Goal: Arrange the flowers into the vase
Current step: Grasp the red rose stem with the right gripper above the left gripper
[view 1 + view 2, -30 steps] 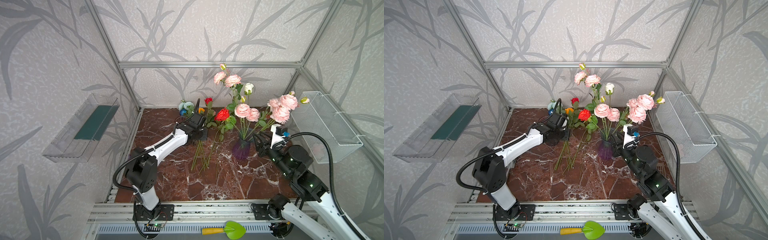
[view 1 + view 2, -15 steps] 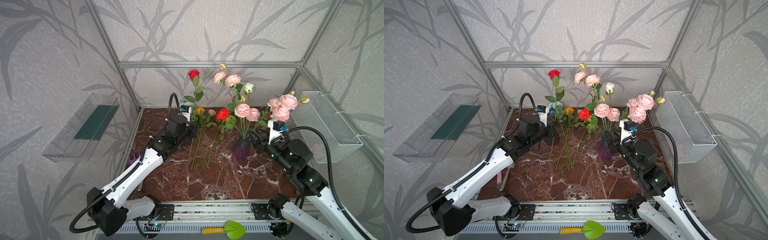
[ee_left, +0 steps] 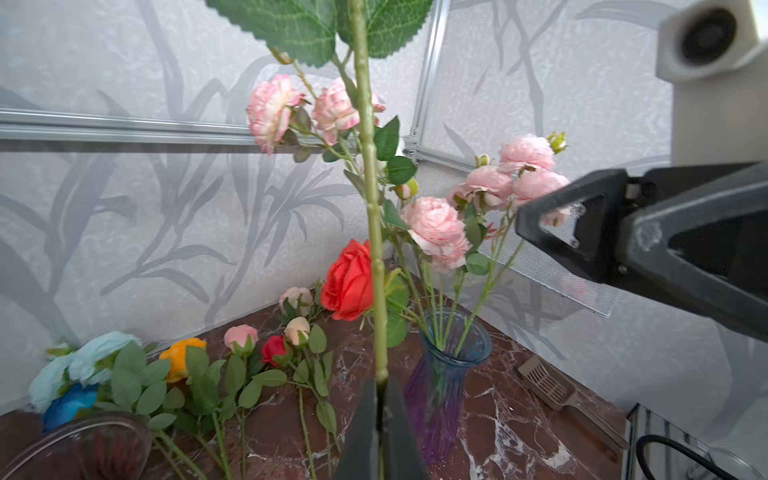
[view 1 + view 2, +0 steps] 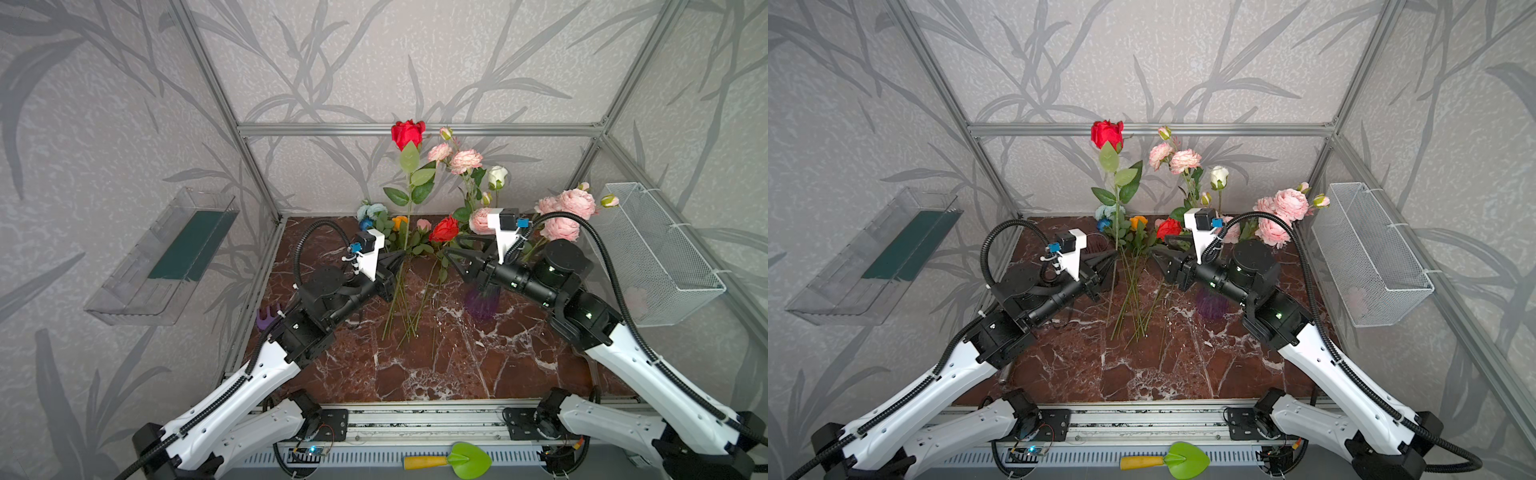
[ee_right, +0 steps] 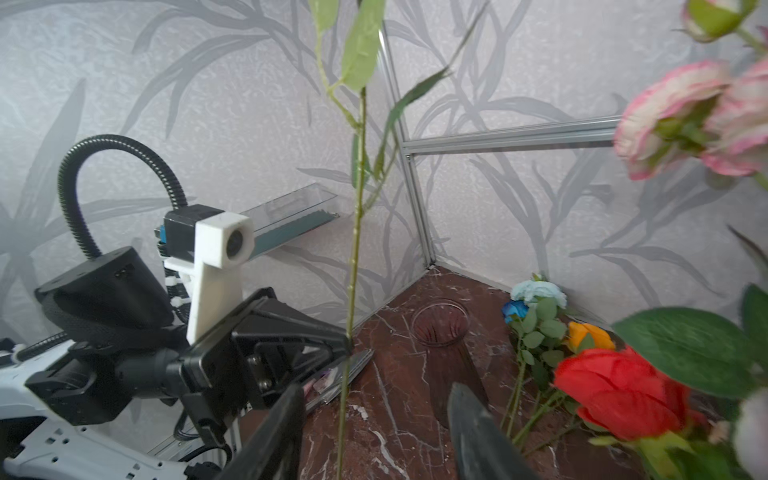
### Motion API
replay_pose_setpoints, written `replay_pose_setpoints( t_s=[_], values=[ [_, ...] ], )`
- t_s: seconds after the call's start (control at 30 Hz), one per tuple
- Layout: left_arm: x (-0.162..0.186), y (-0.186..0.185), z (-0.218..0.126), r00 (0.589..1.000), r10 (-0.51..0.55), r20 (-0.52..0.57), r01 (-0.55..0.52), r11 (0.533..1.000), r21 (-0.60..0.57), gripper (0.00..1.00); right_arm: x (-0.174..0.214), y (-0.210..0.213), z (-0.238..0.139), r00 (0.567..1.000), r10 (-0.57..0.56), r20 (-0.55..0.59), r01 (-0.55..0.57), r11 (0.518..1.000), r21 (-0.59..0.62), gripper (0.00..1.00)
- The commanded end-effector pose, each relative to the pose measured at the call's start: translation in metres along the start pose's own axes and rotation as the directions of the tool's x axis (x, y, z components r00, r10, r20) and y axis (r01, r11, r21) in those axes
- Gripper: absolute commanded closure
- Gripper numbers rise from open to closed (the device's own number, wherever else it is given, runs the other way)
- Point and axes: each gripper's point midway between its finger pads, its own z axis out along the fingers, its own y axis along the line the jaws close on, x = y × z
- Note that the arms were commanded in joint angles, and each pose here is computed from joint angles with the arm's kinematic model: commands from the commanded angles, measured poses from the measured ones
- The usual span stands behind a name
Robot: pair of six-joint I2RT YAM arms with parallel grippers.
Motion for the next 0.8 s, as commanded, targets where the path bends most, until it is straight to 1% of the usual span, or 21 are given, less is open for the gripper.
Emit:
replay_pose_setpoints(
  t_s=[0.0,0.1,0.27,0.47,0.5,0.53,0.67,0.77],
  values=[
    [-0.011,-0.014,-0.004,0.998,0.037,0.052,-0.04,0.998,0.052,1.0,-0.019,0.02,0.013,0.999,0.015,0.041,-0.012,0.996,-0.085,0.44],
    [-0.01,-0.016,-0.004,0.998,0.028,0.051,-0.031,0.998,0.06,1.0,-0.016,0.027,0.027,0.999,0.026,0.026,-0.023,0.993,-0.115,0.44],
    [-0.011,-0.016,-0.005,0.998,0.021,0.057,-0.024,0.998,0.054,1.0,-0.009,0.024,0.043,0.999,0.039,0.012,-0.038,0.995,-0.095,0.47],
    [-0.009,-0.016,-0.004,0.999,0.016,0.052,-0.018,0.998,0.053,1.0,-0.007,0.023,0.057,0.998,0.069,0.0,-0.068,0.992,-0.11,0.56],
    [-0.008,-0.016,-0.003,0.999,0.012,0.05,-0.015,0.998,0.053,1.0,-0.005,0.023,0.061,0.997,0.076,-0.005,-0.076,0.991,-0.109,0.59],
    [-0.008,-0.016,-0.003,0.999,0.01,0.048,-0.013,0.998,0.058,1.0,-0.004,0.023,0.063,0.997,0.08,-0.007,-0.08,0.99,-0.115,0.64],
    [-0.007,-0.015,-0.003,0.999,0.008,0.047,-0.011,0.999,0.052,1.0,-0.004,0.027,0.067,0.996,0.091,-0.01,-0.092,0.986,-0.138,0.88],
    [-0.007,-0.016,-0.003,0.999,0.008,0.048,-0.011,0.999,0.054,1.0,-0.007,0.028,0.065,0.997,0.081,0.006,-0.079,0.988,-0.13,0.98]
  ],
)
